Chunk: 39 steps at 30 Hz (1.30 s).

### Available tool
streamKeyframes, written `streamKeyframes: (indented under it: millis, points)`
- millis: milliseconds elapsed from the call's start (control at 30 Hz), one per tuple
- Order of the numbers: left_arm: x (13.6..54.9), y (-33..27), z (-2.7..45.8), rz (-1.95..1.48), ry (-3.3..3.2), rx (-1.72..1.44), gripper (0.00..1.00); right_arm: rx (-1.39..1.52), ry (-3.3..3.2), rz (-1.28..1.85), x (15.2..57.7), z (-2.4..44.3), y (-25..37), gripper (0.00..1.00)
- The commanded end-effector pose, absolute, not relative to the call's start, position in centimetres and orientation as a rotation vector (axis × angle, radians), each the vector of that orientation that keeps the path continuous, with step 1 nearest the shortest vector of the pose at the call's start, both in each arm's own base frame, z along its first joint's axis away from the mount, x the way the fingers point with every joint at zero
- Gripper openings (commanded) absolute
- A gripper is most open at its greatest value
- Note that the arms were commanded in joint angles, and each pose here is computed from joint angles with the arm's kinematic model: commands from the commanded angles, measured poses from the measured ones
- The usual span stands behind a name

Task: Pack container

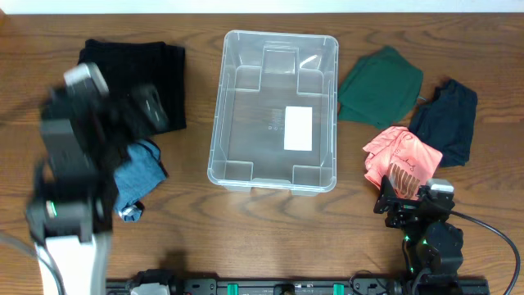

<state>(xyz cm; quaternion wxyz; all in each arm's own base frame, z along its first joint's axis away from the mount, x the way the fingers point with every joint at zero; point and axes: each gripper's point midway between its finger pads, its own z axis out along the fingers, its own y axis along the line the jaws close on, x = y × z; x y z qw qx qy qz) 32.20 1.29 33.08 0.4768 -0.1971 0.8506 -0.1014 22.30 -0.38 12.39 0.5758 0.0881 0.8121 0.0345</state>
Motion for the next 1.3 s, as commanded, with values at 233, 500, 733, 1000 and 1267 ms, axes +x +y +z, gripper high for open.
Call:
streamKeyframes:
  millis: [233,500,733,1000,1267]
  points:
    - [38.3,7.3,34.4,-0.138,2.090,-0.538,0.98,0.229,1.896,0.080,22.3,12.4,-0.6,0.99]
    - [39.2,14.6,27.5,-0.537,2.178,-0.715,0.98,0.229,1.896,0.080,22.3,12.4,-0.6,0.99]
    - [38.6,20.7,20.1,-0.639,2.245,-0.798,0.98,0.229,1.896,0.080,22.3,12.4,-0.6,0.99]
    - [39.6,23.1,13.5,-0.589,2.348,-0.669,0.99,0.229,1.896,0.080,22.3,12.4,-0.6,0.99]
    - [41.6,25.1,8.6,-0.577,2.341,-0.660,0.99,0.229,1.896,0.080,22.3,12.4,-0.6,0.99]
